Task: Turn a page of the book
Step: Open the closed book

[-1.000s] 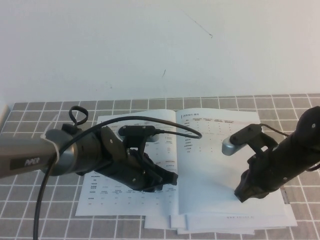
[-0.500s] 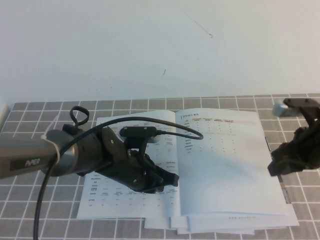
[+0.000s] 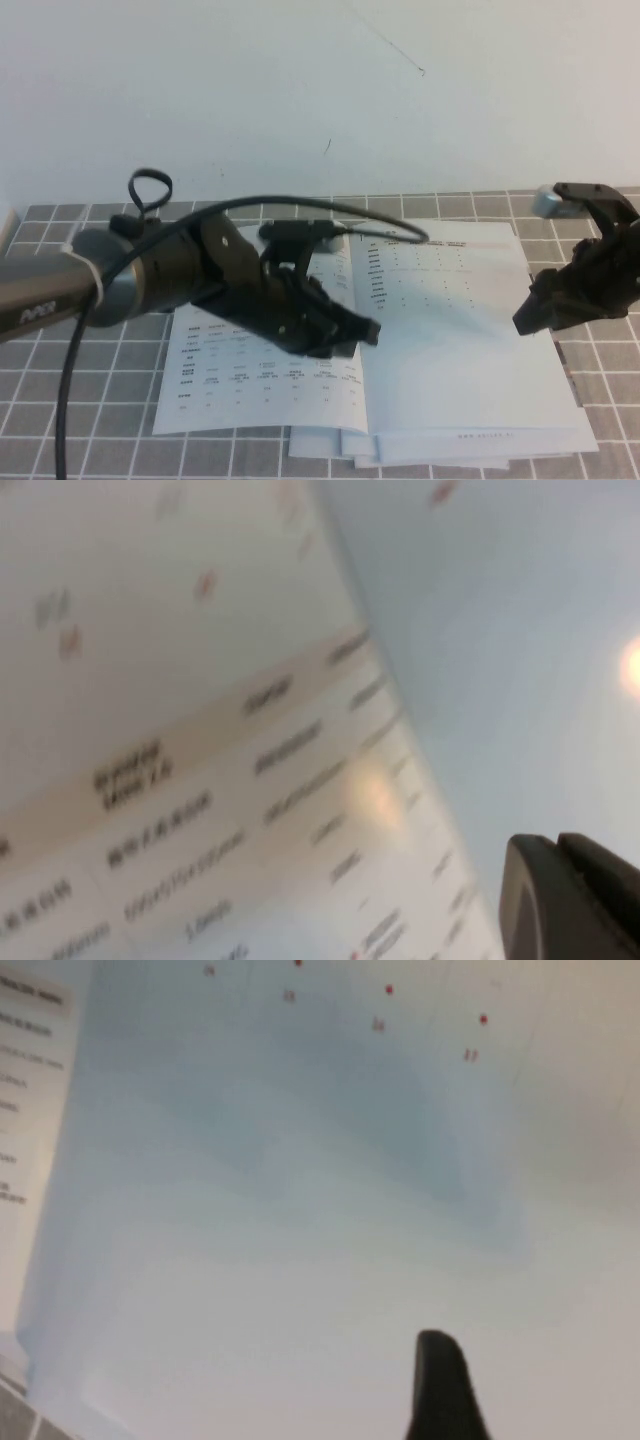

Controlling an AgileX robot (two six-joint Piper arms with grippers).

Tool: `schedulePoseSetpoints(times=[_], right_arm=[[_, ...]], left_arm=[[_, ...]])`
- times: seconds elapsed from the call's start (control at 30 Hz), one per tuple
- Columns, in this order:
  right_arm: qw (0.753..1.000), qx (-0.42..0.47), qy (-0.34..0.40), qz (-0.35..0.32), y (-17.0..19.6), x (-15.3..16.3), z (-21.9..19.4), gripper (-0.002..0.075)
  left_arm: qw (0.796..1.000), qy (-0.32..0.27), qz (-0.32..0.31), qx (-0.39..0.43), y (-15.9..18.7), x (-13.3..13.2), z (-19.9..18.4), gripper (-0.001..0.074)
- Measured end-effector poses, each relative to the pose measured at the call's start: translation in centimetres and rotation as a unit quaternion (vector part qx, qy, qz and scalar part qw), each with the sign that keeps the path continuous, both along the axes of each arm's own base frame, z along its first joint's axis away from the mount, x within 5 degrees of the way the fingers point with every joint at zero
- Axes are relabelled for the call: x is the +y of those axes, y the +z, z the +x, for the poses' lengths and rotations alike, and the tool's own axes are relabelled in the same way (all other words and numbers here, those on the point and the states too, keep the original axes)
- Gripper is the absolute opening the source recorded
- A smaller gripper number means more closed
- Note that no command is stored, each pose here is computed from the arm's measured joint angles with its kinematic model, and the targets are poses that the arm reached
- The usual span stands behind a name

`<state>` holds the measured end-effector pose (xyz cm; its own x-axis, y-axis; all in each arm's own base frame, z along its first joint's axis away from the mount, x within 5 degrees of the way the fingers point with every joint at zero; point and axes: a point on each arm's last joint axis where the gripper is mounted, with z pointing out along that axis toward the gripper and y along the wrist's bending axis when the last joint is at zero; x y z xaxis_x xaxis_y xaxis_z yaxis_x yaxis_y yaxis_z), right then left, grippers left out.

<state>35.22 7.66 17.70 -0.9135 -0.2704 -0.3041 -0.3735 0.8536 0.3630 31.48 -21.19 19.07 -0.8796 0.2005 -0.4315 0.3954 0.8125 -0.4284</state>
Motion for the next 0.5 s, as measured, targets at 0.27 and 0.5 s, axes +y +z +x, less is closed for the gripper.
schedulePoseSetpoints(times=[0.27,0.5], right_arm=[[1.0,-0.012,-0.012,0.003,0.5,0.1,0.6,0.0409],[1.0,0.017,-0.018,0.001,-1.6,0.1,1.0,0.0409]], left_arm=[[0.998,0.001,-0.01,-0.067,2.5,-0.4,1.4,-0.0004],[0.999,-0.009,0.028,-0.042,-1.3,-0.6,2.2,-0.0004]])
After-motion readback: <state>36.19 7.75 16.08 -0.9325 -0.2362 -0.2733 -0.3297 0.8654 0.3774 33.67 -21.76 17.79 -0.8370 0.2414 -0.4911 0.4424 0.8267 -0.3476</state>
